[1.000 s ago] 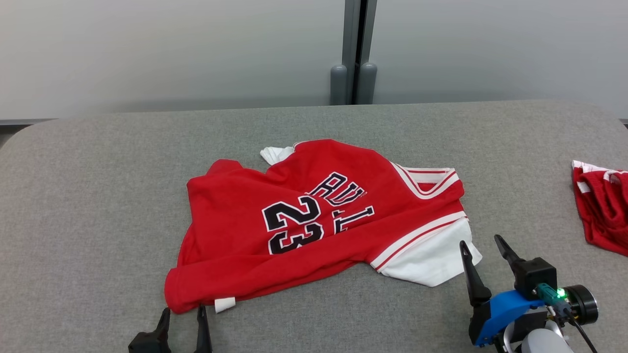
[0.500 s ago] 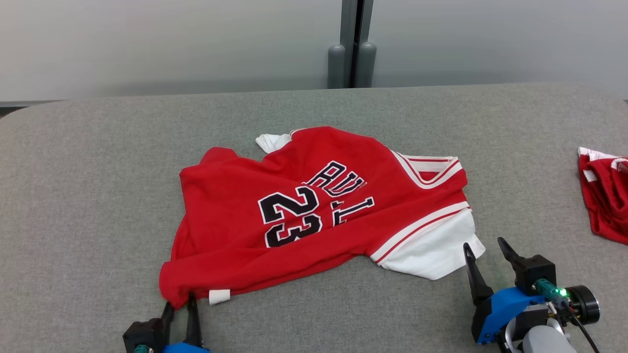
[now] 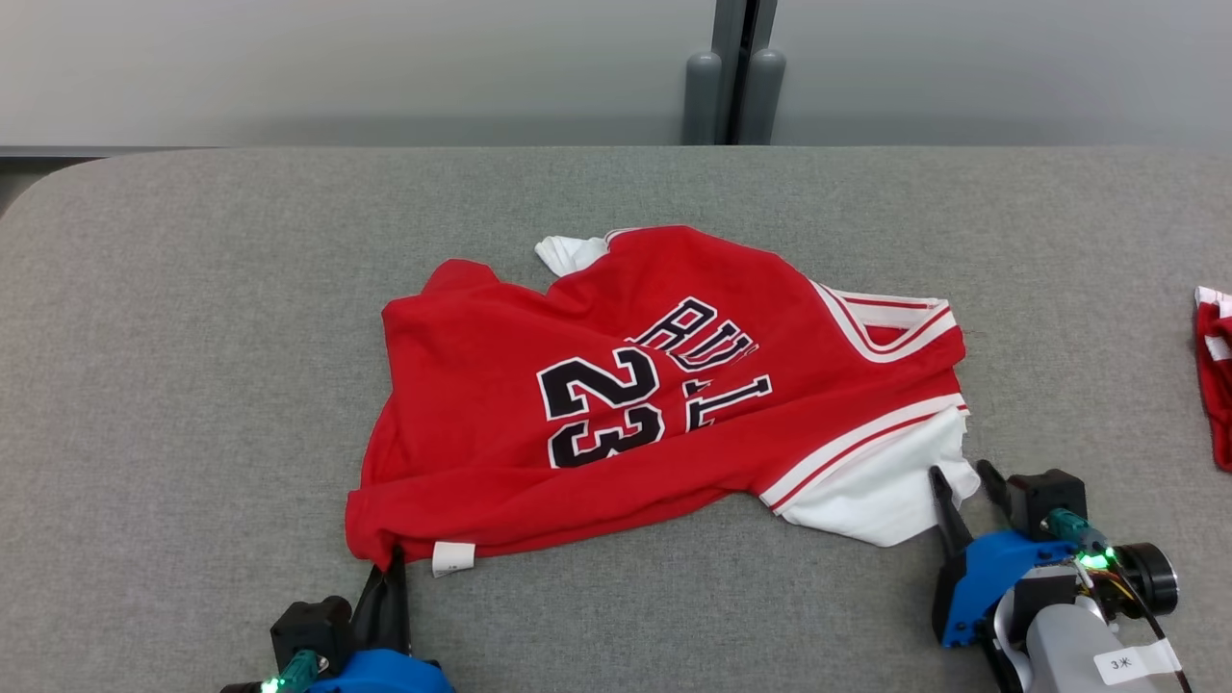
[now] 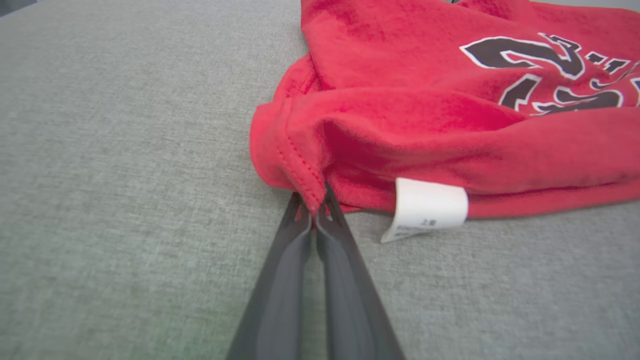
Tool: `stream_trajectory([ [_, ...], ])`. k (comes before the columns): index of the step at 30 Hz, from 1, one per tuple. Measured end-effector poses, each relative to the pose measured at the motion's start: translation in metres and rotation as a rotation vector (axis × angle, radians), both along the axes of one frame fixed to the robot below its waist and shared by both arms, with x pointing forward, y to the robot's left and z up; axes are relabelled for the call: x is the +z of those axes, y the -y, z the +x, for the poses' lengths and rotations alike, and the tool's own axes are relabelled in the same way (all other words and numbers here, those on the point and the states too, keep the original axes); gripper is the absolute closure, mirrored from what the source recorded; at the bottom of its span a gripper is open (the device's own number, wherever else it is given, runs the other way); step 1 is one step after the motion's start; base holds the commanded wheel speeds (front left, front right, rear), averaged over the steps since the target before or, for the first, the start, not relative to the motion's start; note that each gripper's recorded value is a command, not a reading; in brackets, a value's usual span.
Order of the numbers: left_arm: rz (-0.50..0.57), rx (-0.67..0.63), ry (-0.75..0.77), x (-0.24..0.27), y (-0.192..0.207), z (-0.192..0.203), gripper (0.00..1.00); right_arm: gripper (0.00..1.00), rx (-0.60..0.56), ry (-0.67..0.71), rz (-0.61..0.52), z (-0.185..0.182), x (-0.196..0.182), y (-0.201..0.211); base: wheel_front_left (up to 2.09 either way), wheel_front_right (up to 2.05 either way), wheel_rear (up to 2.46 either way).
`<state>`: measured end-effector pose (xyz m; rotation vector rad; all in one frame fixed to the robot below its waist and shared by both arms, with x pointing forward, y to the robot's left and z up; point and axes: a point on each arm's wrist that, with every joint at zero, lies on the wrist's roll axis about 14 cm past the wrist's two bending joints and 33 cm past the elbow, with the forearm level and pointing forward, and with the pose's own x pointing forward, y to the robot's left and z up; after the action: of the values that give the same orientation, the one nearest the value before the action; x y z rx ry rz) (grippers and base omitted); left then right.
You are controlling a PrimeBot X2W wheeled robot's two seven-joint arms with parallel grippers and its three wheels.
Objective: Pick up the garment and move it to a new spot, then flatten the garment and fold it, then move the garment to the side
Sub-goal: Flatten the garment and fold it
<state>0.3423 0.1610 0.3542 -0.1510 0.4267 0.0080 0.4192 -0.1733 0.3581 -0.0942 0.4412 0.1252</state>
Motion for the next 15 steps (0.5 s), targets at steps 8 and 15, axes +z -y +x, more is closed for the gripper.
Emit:
stream_trajectory([
  [8, 0.014, -0.028, 0.299, 0.086, 0.002, 0.049, 1.0, 1.0, -0.049, 0.337, 0.129, 0.039, 0.104, 0.005, 0.0, 0.0, 0.0],
  [15, 0.094, -0.081, 0.642, 0.199, -0.004, 0.087, 1.0, 1.0, -0.074, 0.677, 0.192, 0.051, 0.226, 0.03, 0.0, 0.0, 0.0],
])
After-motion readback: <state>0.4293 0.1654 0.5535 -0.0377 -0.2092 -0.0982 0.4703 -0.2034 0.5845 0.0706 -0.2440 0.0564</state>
